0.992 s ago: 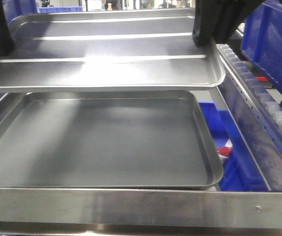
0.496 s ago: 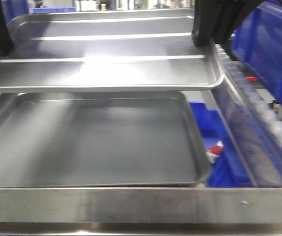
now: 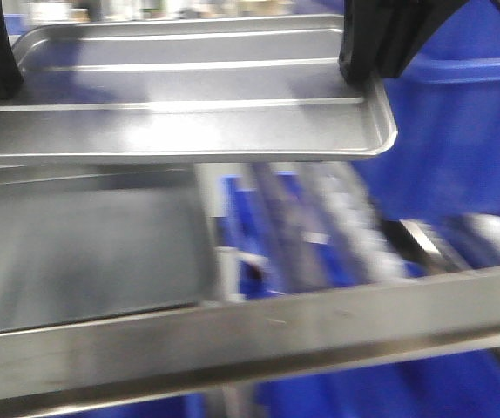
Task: Grab silver tray and place in blue box
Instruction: 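Hold the tray with both grippers while the base turns away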
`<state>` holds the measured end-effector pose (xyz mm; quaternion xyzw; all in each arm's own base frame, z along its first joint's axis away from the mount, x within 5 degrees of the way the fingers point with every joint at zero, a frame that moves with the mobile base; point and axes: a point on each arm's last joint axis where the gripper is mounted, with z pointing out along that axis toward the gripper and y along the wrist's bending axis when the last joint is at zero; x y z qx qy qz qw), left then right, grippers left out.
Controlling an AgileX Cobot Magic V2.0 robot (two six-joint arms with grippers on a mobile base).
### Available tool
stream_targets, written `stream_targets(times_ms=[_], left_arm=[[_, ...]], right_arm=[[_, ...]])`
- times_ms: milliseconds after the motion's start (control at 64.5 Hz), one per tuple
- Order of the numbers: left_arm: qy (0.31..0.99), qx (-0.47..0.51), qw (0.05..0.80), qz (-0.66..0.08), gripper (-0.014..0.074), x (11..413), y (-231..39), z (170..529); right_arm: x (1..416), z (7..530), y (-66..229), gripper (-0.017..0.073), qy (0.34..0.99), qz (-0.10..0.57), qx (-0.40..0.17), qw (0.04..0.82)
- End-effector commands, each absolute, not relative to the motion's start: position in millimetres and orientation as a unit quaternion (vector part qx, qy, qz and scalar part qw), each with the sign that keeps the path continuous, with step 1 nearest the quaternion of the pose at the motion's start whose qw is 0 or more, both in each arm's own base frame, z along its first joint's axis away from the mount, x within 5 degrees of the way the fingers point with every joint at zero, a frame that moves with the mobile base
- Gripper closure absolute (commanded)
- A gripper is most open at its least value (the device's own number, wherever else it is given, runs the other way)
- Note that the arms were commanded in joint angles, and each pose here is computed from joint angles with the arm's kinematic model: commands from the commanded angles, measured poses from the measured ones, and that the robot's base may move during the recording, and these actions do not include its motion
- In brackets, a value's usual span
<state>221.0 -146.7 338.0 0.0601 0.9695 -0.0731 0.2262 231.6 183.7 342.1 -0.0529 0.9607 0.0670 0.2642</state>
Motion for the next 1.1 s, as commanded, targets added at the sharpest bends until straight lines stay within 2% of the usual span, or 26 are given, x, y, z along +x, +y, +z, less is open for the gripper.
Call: stream_targets(times_ms=[0, 1085], left_arm=[[0.960, 0.075, 0.260, -0.070, 0.0692, 217.3, -142.5, 354.6], [0.960, 0.075, 0.260, -0.070, 0.0692, 217.3, -142.5, 354.6]], right_arm=[[230.1, 362.9, 175.4, 0.0503, 0.946, 0.061, -0.069, 0.312], [230.0, 362.9, 175.3, 0.0503, 0.946, 0.060, -0.069, 0.312]])
